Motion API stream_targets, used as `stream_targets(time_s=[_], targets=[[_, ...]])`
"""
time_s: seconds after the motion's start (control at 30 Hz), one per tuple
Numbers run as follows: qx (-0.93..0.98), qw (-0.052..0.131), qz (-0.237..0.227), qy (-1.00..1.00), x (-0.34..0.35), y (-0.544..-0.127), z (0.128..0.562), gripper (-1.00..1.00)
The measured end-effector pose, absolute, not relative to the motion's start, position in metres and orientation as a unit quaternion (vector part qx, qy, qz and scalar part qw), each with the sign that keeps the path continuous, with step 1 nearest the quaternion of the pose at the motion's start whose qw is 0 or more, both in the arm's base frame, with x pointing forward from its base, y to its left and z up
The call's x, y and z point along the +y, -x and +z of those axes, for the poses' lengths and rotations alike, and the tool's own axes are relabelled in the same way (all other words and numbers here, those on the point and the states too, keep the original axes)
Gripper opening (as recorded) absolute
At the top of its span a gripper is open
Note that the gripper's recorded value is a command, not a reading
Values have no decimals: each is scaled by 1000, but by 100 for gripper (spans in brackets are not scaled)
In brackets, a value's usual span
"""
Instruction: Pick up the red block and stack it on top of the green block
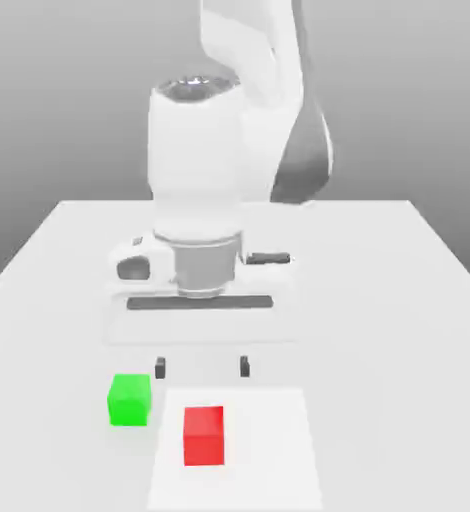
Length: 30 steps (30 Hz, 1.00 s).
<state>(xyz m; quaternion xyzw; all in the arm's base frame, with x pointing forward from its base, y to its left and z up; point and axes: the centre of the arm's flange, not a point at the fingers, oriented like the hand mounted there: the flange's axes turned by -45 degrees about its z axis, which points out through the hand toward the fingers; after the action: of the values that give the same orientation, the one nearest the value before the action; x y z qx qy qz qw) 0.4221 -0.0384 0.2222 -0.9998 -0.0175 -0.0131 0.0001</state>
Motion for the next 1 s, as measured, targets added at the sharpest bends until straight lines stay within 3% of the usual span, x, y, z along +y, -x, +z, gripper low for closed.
stream_targets(time_s=[0.17, 0.2, 0.43, 0.63, 1.0], targets=[[-20, 0, 0, 1000, -39, -417, 162, 0], [-19, 0, 0, 1000, -39, -416, 151, -100], [-19, 0, 0, 1000, -38, -416, 148, -100], [-23, 0, 0, 1000, -42, -414, 204, -100], [-153, -2, 1, 988, -134, -350, 242, -100]])
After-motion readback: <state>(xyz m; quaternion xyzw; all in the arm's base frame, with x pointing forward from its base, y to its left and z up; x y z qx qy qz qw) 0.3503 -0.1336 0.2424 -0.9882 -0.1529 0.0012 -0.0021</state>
